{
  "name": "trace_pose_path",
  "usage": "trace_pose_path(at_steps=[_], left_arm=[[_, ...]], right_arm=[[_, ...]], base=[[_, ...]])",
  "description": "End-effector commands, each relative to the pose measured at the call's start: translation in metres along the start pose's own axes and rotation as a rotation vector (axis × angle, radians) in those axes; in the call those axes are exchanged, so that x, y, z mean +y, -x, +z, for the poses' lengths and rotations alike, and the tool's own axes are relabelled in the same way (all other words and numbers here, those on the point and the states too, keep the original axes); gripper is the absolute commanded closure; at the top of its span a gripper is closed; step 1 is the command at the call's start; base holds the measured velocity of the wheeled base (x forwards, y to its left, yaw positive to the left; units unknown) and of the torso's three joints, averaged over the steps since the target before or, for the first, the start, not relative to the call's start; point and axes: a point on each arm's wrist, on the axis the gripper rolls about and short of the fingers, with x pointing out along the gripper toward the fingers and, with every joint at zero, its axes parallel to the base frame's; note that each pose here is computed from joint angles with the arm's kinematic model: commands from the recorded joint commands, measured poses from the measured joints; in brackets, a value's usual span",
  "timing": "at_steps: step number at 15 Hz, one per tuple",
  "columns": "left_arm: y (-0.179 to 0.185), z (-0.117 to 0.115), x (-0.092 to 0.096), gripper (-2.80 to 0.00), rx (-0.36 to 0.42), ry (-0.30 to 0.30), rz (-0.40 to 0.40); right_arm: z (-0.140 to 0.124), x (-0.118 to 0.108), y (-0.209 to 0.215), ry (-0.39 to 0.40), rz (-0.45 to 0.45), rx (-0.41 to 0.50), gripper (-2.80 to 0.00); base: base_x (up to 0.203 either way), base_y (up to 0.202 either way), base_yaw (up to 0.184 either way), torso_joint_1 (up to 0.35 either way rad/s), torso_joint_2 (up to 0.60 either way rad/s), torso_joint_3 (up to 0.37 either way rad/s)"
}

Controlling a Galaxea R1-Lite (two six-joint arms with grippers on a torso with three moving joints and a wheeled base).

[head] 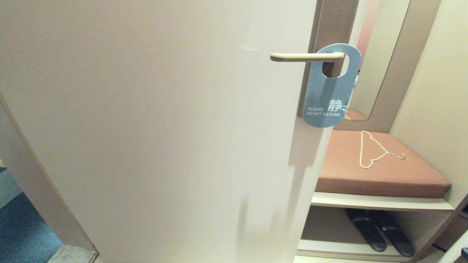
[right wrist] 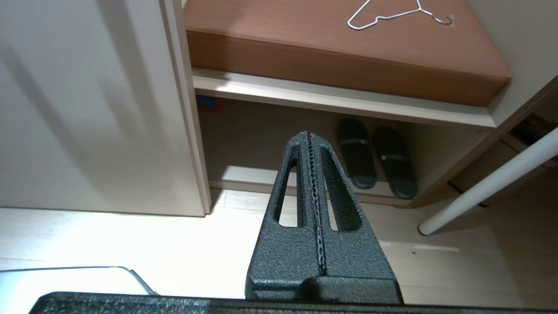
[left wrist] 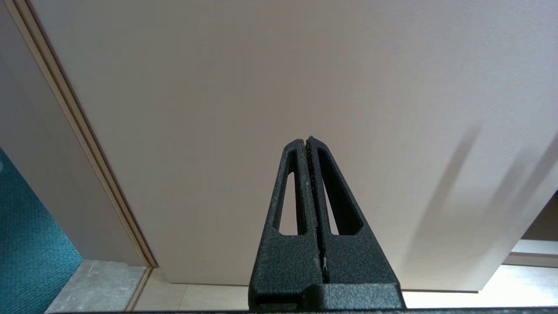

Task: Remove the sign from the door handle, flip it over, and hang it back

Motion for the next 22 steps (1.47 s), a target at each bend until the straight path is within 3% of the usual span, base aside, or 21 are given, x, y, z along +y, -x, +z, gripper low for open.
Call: trace_pose_path(at_steps=[1,4,10,22], left_arm=[[0.0,0.0,0.0,0.0,0.0,0.0,0.0],[0.0,0.0,0.0,0.0,0.0,0.0,0.0],[0.0,0.0,0.0,0.0,0.002,0.0,0.0],[0.0,0.0,0.0,0.0,0.002,0.0,0.0]], right_arm=[[-0.007,-0.001,0.008,-0.018,0.029,-0.059,0.0],[-0.014,0.001,0.016,-0.025,0.094,-0.086,0.0],[-0.031,0.001,0.026,-0.039,0.087,-0.068,0.0],[-0.041,0.0,0.045,-0.059,0.109,-0.34,0.0]], base=[[0.0,0.0,0.0,0.0,0.0,0.0],[0.0,0.0,0.0,0.0,0.0,0.0],[0.0,0.0,0.0,0.0,0.0,0.0],[0.0,0.0,0.0,0.0,0.0,0.0]])
